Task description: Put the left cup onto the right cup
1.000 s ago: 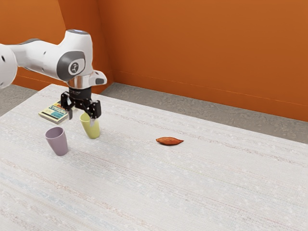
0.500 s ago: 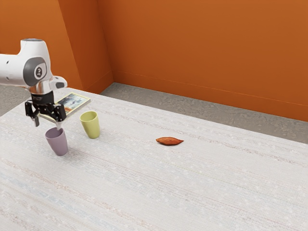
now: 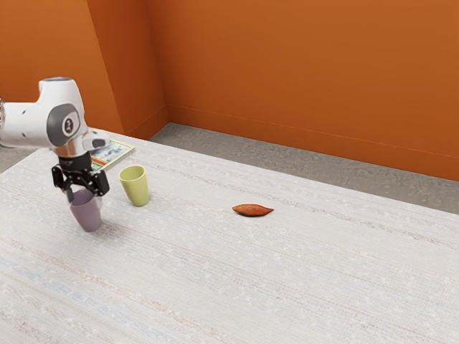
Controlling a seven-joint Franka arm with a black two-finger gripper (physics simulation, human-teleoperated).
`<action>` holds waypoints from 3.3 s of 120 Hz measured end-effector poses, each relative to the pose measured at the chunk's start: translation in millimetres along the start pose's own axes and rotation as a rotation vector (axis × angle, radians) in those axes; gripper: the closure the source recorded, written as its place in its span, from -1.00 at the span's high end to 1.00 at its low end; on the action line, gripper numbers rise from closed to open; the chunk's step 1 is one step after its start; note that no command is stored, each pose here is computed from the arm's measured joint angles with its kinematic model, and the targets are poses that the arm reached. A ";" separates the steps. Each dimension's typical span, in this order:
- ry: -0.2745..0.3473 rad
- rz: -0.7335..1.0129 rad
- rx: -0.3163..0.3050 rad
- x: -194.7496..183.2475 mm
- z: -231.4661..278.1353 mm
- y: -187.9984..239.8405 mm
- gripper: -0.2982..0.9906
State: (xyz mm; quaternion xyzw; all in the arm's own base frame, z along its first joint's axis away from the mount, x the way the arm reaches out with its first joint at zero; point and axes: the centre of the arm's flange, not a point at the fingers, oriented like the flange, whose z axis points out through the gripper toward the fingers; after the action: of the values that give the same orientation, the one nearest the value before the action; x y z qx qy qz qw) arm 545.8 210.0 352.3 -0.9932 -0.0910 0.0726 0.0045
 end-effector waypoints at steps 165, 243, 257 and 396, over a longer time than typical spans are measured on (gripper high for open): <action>0.021 0.083 0.040 33.2 35.8 5.5 -0.56; 0.095 0.105 0.153 59.7 -83.2 6.5 -0.67; 0.129 0.106 0.157 64.5 -110.9 12.0 -0.68; 0.099 0.221 0.108 123.9 -82.8 87.3 -0.68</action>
State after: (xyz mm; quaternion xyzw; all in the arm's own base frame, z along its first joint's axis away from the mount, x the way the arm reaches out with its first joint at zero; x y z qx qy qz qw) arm 694.1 147.0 414.5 -0.9978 0.0231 0.0285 0.0544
